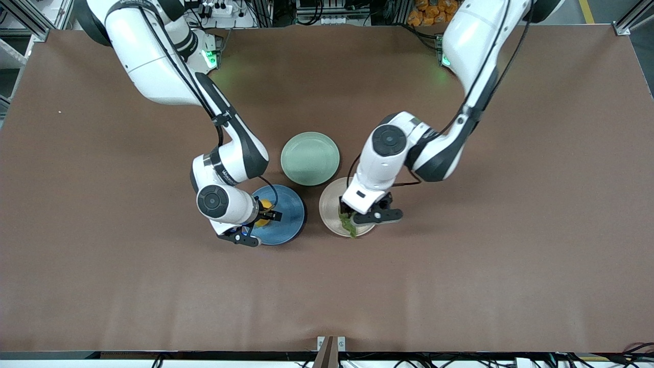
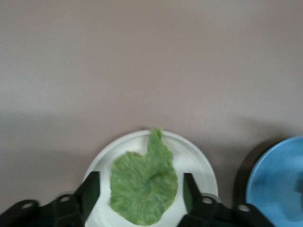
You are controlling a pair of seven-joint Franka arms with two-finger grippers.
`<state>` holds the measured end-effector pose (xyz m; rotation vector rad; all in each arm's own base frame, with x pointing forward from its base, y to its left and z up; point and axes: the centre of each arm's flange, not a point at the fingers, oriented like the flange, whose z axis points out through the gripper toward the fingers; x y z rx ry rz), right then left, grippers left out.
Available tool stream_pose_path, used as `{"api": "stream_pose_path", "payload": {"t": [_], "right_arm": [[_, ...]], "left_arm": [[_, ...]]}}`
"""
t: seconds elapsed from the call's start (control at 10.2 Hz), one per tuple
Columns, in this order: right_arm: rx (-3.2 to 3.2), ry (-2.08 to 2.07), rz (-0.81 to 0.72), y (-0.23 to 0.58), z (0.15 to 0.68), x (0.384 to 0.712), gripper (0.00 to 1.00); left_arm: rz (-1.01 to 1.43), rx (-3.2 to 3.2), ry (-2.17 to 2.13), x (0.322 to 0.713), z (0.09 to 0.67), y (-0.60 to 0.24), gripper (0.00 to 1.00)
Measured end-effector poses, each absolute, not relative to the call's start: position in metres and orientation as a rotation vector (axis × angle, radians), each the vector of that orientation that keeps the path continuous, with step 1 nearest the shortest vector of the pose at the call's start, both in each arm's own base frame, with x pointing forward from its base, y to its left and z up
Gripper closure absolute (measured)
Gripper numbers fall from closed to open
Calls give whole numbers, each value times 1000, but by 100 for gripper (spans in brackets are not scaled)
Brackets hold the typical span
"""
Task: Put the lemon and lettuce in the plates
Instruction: 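Open both grippers to release the lemon and lettuce onto the plates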
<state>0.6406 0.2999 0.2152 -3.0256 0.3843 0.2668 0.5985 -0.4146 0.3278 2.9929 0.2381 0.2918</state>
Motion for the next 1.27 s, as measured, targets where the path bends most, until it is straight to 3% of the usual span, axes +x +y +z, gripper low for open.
{"api": "stream_pose_path", "payload": {"t": [0.1,0.29,0.59,0.98,1.27], "right_arm": [[-3034,393,309,295,233,647,0],[-3049,422,465,246,300,664,0],[-3021,237,350,113,426,683,0],[-3122,39,140,16,572,640,0],[-3116,37,87,9,630,600,0]], "left_arm": [[315,2999,271,604,366,-397,2],[338,3030,324,600,443,-365,0],[338,3115,214,593,518,-305,0],[219,3191,1,588,579,-196,0],[149,3151,-22,576,620,-112,0]]}}
